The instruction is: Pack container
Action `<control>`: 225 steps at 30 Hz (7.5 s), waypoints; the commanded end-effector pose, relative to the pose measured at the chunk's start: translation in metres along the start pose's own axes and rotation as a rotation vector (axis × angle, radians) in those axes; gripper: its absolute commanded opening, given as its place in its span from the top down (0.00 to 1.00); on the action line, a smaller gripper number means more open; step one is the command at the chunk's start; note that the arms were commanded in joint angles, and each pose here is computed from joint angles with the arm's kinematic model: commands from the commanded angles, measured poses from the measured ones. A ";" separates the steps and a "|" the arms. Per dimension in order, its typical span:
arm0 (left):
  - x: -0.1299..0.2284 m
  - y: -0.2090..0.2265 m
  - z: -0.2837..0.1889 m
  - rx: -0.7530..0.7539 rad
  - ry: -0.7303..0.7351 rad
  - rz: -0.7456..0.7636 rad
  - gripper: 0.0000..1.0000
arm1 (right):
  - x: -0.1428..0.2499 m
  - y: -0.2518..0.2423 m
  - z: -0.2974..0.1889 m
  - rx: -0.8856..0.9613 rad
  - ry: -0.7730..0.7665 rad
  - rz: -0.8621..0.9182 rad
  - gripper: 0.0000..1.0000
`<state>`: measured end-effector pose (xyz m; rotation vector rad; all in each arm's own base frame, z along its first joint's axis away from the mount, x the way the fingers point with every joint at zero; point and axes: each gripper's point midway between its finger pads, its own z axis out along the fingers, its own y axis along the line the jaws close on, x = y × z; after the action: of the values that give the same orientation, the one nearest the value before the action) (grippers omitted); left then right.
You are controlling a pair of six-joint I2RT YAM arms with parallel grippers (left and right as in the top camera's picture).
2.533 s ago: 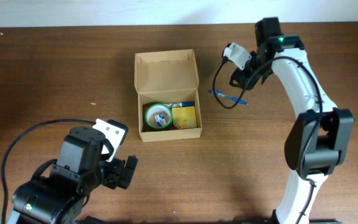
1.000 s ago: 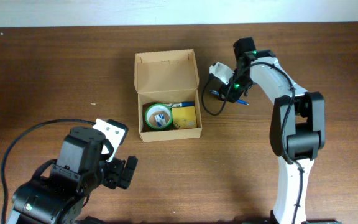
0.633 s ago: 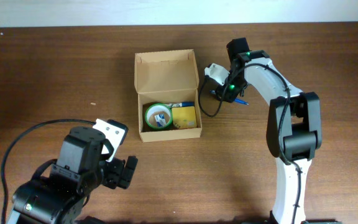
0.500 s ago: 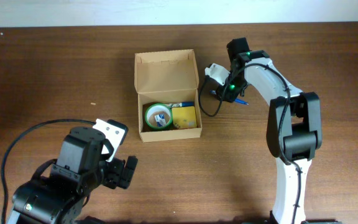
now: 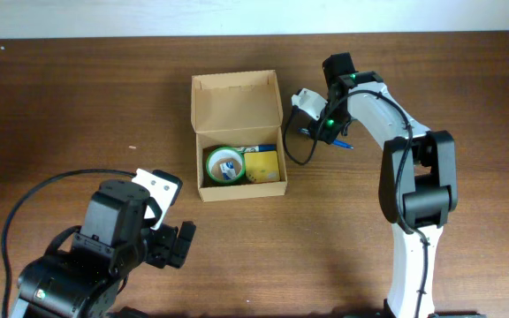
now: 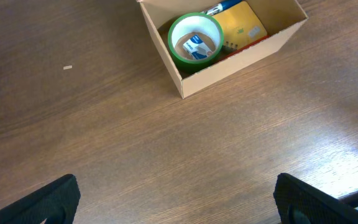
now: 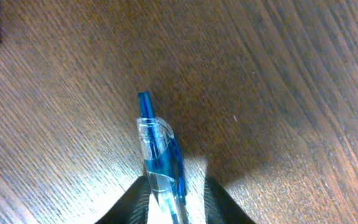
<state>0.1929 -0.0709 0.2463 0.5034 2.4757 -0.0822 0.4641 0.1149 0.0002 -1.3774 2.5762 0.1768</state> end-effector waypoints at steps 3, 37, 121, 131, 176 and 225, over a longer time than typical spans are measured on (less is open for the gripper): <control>-0.005 0.000 -0.005 0.005 -0.021 0.016 0.00 | 0.011 0.007 0.019 -0.032 0.044 0.017 0.88; -0.005 0.000 -0.005 0.005 -0.021 0.016 0.00 | -0.074 0.017 -0.182 0.059 -0.204 0.120 0.96; -0.005 0.000 -0.005 0.005 -0.021 0.016 0.00 | -0.149 0.135 -0.176 0.113 -0.276 -0.066 0.96; -0.001 0.000 -0.005 0.005 -0.008 0.017 0.00 | -0.107 0.066 -0.192 -0.075 -0.371 0.272 0.96; -0.197 0.093 0.106 0.100 -0.210 -0.260 0.00 | -0.055 0.035 -0.188 -0.120 -0.291 0.466 0.96; -0.176 0.143 0.311 0.313 -0.006 -0.660 0.98 | -0.084 0.012 -0.120 -0.217 -0.357 0.461 0.96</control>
<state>0.5441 -0.0415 0.1060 -0.1116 2.5519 -0.5351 0.4801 0.1582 0.1423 -0.7021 2.5773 0.6626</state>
